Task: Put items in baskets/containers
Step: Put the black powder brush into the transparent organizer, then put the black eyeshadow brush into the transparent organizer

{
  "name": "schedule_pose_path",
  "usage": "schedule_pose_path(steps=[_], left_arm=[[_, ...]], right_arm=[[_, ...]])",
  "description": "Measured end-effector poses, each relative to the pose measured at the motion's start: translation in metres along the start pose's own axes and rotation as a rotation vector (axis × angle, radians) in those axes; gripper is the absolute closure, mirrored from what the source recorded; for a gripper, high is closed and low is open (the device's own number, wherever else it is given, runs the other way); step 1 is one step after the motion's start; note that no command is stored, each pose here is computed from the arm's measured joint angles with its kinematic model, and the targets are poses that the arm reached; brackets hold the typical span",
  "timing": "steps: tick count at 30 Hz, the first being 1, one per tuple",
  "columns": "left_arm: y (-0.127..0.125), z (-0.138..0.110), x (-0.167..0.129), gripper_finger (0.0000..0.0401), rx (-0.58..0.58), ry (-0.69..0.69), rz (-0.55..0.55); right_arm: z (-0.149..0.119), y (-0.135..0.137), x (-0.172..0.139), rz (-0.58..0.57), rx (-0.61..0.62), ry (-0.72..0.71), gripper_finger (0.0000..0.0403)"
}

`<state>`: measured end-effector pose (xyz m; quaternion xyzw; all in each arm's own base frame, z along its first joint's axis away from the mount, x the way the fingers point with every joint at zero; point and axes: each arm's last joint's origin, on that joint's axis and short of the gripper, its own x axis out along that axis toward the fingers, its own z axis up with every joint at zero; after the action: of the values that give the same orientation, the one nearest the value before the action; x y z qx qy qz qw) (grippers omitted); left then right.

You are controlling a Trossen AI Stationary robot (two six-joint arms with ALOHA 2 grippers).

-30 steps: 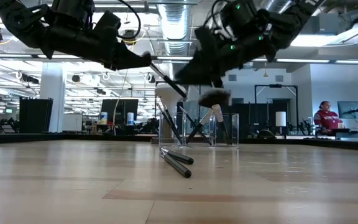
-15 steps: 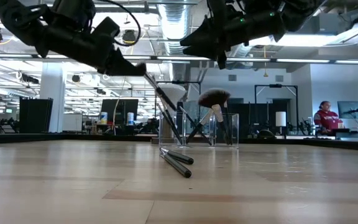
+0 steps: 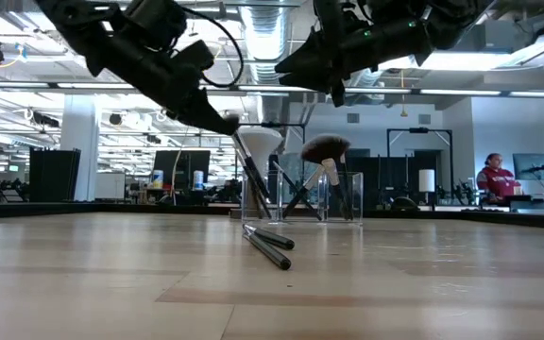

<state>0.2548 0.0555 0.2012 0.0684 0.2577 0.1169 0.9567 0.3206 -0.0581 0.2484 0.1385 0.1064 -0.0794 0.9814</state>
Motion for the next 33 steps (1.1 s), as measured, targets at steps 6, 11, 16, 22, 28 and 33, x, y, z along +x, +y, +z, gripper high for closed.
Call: schedule_pose_path(steps=[6,11,16,22,28,33], left_arm=[[0.005,0.006,0.01,0.0389,-0.005,0.008,0.014],[0.012,0.005,0.012,0.036,0.008,0.018,0.036],[0.012,0.005,0.012,0.0312,0.007,0.017,0.037],[0.005,0.015,0.004,0.0281,0.02,-0.043,0.016],[-0.008,0.038,-0.028,0.0281,0.042,-0.198,-0.025],[-0.021,0.044,-0.05,0.0292,0.064,-0.289,-0.14]], right_arm=[[0.0,0.0,0.0,0.0,0.0,0.003,0.029],[0.0,0.0,0.0,0.0,0.0,0.004,0.029],[-0.001,0.001,0.0,0.003,0.0,0.006,0.029],[-0.006,0.016,0.001,0.046,-0.01,0.025,0.029],[-0.014,0.045,0.0,0.126,-0.024,0.041,0.029],[-0.028,0.066,-0.003,0.063,0.024,0.1,0.029]])
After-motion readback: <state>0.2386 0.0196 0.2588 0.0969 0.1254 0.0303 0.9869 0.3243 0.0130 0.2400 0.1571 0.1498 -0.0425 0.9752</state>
